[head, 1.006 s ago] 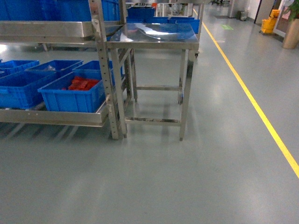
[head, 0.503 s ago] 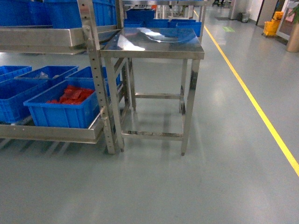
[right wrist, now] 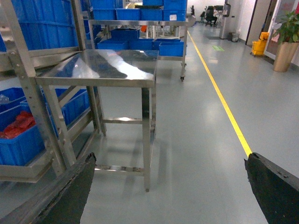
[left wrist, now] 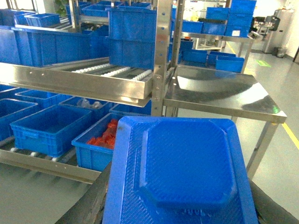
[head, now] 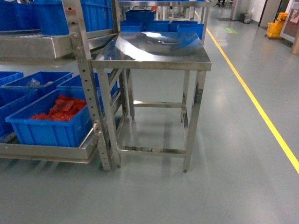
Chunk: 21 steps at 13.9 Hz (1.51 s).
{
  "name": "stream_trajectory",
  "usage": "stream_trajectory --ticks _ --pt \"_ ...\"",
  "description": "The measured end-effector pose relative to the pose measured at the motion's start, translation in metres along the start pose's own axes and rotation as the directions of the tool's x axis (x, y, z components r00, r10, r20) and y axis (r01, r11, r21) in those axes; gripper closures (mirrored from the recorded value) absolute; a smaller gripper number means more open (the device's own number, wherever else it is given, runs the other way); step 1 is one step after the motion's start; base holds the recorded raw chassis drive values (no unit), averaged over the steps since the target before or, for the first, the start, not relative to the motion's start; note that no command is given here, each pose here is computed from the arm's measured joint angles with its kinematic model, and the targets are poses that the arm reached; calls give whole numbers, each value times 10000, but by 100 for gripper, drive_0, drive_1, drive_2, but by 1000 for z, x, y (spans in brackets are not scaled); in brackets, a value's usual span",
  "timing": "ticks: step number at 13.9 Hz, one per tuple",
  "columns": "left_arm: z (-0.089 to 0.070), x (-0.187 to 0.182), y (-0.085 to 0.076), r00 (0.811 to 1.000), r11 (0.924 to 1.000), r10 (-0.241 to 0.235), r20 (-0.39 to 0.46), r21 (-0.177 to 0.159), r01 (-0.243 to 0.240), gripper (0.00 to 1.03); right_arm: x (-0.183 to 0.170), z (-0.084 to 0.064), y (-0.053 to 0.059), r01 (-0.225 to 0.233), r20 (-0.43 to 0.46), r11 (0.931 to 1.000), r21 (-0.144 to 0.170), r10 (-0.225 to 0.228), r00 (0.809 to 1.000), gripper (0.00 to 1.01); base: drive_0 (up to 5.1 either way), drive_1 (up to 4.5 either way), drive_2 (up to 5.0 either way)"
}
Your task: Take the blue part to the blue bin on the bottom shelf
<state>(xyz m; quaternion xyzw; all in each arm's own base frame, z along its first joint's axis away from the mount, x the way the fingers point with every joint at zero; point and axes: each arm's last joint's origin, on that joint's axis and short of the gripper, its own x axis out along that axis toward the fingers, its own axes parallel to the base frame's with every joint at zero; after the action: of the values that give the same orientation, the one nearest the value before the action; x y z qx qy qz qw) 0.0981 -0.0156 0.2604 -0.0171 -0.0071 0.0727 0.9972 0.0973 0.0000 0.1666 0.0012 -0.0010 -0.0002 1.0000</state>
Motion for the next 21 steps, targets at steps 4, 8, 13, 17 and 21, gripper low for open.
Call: stream_trajectory --ticks 4,8,13,17,21 --pt "0 0 0 10000 10000 12 -10 5 -12 60 0 0 0 0 -27 10000 0 0 10000 3 -4 413 -420" --pt "0 0 0 10000 10000 4 4 -2 -4 60 0 0 0 0 27 10000 0 0 10000 3 6 423 -411" --pt "0 0 0 10000 10000 13 -45 20 -13 60 0 0 0 -4 27 10000 0 4 10000 3 -3 414 -419" --pt "0 0 0 10000 10000 7 32 -14 -7 60 0 0 0 0 42 10000 0 0 10000 3 7 322 -307" --pt "0 0 0 10000 10000 0 -10 5 0 60 0 0 0 -4 4 10000 0 4 10000 3 0 0 0"
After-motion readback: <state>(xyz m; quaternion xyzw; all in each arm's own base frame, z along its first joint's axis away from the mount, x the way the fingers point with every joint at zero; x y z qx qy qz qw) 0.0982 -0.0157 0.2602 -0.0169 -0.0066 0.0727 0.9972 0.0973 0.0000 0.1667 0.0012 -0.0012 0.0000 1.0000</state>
